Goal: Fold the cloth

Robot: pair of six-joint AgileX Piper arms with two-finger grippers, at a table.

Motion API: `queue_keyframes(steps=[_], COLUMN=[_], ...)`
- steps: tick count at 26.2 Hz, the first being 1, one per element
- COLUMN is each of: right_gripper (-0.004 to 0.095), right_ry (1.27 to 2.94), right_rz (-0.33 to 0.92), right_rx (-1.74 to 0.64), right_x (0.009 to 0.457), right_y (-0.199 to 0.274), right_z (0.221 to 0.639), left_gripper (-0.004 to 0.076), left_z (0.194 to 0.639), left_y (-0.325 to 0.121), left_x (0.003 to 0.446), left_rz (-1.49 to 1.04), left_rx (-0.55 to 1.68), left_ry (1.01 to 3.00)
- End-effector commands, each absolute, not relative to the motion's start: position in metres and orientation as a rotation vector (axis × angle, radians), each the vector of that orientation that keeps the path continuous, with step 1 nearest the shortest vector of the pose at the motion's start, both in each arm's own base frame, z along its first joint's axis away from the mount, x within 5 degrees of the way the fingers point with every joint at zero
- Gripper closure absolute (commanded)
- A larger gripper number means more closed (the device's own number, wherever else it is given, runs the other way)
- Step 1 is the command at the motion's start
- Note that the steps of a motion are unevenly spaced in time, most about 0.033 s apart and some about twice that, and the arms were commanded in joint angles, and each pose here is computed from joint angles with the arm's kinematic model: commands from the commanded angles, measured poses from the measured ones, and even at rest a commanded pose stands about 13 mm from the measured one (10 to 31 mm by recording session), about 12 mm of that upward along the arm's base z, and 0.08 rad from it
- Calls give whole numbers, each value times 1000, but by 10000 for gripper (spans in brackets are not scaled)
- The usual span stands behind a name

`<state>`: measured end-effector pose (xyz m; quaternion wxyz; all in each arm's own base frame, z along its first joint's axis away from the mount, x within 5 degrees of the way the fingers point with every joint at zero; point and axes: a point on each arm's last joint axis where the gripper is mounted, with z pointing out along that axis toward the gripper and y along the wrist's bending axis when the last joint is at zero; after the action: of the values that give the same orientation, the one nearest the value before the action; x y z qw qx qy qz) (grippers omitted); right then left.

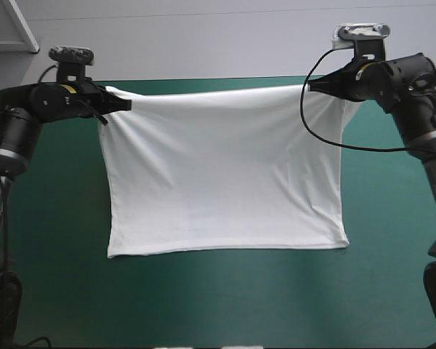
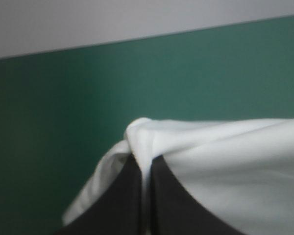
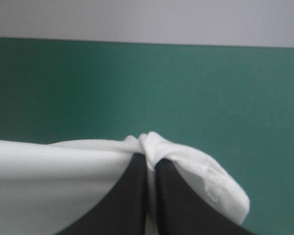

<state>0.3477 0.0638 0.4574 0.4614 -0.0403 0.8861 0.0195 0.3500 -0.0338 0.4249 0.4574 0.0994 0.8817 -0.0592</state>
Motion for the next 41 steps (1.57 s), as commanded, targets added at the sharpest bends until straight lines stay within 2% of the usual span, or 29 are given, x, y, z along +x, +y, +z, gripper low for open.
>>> queue_keyframes(steps=[1,8,12,19,23,26,33,37,41], right_gripper=[922,922,922,922,922,922,922,922,922], right_ry=[1966,1851,1817,1729,1639,1563,1469,1565,1833], right_rz=[9,-47,11,120,165,183,165,151,123], right_rx=[-78,-80,-146,-179,-166,-149,-142,-135,-142], right_x=[307,251,239,311,341,349,332,342,376], right_y=[50,35,39,63,71,73,68,63,63], right_z=[518,568,578,555,548,557,589,576,528], left_gripper=[734,734,734,734,734,734,734,734,734], left_z=[499,573,585,548,544,560,581,566,527], left_y=[-27,-16,-16,-28,-32,-32,-32,-33,-36], left_x=[311,258,251,328,359,363,354,366,395], left_rz=[-55,51,83,11,-16,-12,-3,-8,-30], left_rx=[208,166,196,258,267,268,266,282,308], left_ry=[1941,1709,1663,1721,1714,1655,1569,1652,1817])
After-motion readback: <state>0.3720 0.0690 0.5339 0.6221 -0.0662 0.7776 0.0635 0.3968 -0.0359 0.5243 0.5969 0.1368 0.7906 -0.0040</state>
